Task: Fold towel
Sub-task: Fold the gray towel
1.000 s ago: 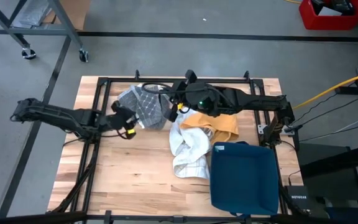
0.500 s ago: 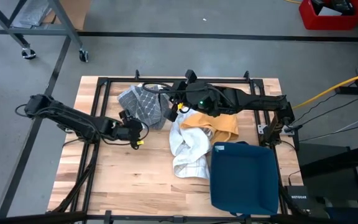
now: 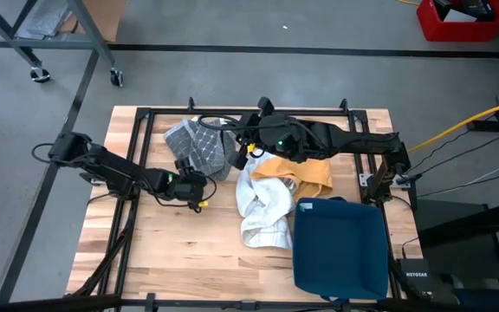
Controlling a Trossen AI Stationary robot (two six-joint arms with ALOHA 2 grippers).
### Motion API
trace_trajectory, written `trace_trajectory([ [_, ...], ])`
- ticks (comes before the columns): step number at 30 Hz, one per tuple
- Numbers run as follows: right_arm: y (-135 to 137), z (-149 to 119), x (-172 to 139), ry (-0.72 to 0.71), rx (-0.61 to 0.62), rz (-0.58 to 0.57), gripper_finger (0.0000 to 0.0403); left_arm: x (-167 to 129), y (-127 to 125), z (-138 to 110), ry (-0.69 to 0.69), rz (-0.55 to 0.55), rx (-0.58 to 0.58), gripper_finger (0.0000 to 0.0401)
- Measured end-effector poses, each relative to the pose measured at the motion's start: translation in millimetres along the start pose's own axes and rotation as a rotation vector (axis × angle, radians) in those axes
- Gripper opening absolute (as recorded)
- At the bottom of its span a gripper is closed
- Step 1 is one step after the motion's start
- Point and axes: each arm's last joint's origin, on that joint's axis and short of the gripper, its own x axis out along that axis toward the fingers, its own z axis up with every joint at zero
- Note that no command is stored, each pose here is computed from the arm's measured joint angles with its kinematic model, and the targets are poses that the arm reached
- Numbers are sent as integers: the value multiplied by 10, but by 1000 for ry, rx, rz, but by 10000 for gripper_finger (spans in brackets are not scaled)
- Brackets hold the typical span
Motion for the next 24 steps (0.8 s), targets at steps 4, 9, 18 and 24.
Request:
trace_trajectory([
  [4, 7, 1, 0, -2, 0, 26, 1, 39, -28, -14, 14, 4, 10, 196],
  [9, 8, 2, 0, -2, 1, 27, 1, 90, -68, -2, 4, 12, 43, 196],
  [18, 10, 4, 0, -4, 2, 35, 1, 175, -24, 15, -7, 126, 41, 196],
  [24, 12, 24, -2, -23, 12, 48, 1, 222, 43, 22, 12, 146, 17, 196],
])
